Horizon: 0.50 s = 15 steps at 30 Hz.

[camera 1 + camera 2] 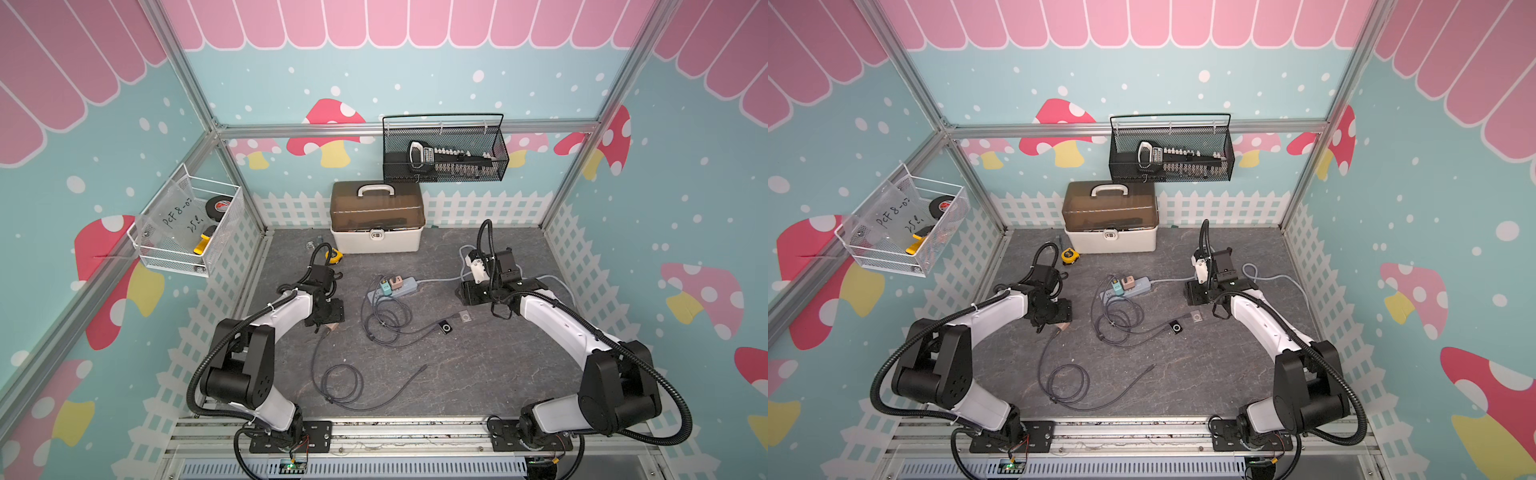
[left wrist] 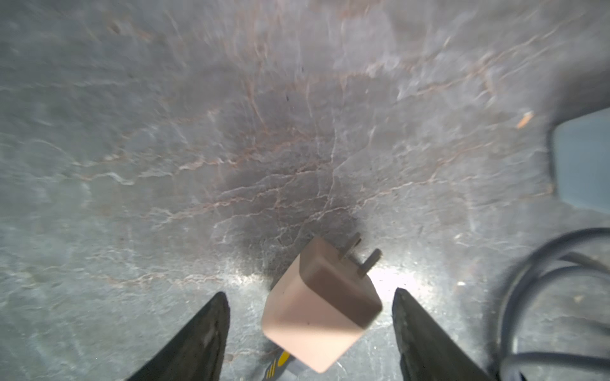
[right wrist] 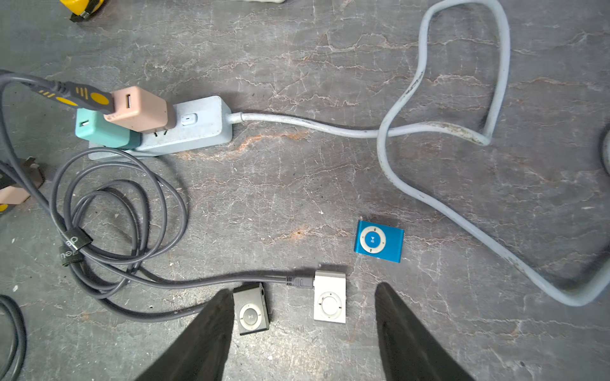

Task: Charge mp3
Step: Pick up the plug from the center of the board.

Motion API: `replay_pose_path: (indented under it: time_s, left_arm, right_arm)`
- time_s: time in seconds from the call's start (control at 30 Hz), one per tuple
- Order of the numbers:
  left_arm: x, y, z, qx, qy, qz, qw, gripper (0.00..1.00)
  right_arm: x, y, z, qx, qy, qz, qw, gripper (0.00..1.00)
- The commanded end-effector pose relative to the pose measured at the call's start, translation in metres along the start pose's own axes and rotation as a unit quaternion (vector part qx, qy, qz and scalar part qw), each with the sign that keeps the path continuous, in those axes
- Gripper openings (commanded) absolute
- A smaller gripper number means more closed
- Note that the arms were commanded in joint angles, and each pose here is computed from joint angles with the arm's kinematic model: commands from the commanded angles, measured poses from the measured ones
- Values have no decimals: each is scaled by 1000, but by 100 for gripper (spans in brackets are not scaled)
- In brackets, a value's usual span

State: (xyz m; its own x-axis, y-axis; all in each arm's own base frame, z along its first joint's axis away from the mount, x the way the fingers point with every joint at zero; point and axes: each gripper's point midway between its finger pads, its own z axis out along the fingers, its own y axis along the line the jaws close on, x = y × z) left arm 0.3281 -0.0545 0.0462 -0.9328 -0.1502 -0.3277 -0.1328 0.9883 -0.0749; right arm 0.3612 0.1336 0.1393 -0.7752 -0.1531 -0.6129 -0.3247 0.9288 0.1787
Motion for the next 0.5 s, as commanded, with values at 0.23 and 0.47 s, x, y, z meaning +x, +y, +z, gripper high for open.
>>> replay_pose_path:
  time_s: [0.23,0.47]
  left_arm:
    - [2,5,3,-26,7,25,999,76]
    - [13,-2,6,-5,54,116,992,70]
  right_arm:
    - [-15,6,-7,-13,-23,-16,1000,67]
    - [-15,3,-11,-2,-24,-16,1000,67]
